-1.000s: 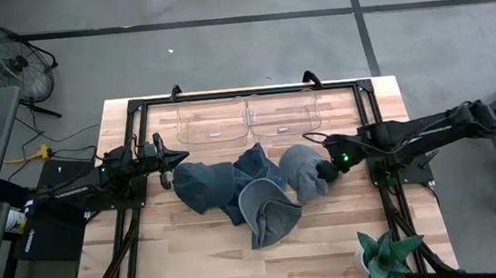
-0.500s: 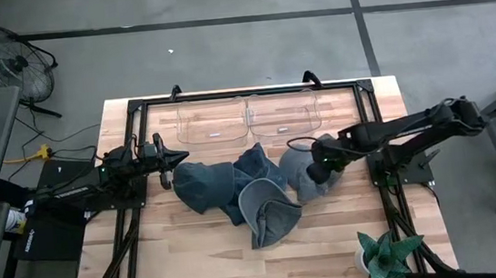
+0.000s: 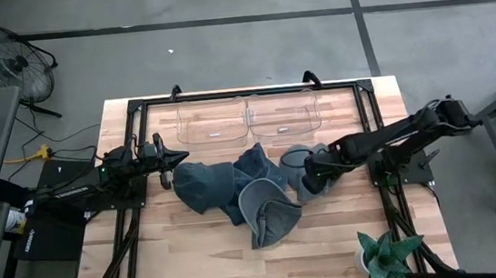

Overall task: Pick & Place hat
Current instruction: Put the right gray cap into the right transparent bin

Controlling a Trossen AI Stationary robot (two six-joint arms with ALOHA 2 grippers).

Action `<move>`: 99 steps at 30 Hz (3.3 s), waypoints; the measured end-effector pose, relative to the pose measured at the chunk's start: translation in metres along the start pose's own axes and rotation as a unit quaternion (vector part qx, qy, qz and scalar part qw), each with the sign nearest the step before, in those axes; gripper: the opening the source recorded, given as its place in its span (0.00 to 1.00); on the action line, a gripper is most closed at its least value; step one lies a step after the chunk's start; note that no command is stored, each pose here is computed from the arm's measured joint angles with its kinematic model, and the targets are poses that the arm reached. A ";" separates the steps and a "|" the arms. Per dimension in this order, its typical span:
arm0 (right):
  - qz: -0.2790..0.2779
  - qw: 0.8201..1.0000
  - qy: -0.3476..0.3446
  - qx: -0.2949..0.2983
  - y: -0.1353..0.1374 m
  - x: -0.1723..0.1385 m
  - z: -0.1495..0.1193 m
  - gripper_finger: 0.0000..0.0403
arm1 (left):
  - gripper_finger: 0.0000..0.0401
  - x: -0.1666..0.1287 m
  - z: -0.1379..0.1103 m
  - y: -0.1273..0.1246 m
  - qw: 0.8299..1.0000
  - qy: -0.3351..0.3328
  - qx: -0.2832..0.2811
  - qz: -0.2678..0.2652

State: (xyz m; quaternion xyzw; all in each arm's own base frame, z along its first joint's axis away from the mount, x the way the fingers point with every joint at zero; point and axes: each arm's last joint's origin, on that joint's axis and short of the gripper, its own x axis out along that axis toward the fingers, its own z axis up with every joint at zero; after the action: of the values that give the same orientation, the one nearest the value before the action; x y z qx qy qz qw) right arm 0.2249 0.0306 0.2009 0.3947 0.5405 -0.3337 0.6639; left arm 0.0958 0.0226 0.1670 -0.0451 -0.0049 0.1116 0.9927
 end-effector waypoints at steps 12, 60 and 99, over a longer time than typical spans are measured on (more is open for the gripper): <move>-0.039 0.999 -0.010 -0.007 0.005 0.019 0.002 0.61 | 0.00 0.000 0.000 0.000 1.000 0.000 0.000 0.000; -0.044 0.993 -0.110 0.007 0.001 -0.098 0.019 0.00 | 0.00 0.000 0.000 0.000 1.000 0.000 0.000 0.000; -0.056 0.959 -0.269 -0.064 -0.005 -0.151 0.070 0.00 | 0.00 0.000 0.000 0.000 1.000 0.000 0.000 0.000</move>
State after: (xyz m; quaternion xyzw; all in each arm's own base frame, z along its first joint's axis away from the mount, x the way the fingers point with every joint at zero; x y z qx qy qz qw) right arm 0.2235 -0.0306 0.3553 0.2157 0.3834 -0.4288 0.7891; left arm 0.0958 0.0226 0.1669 -0.0451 -0.0049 0.1116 0.9927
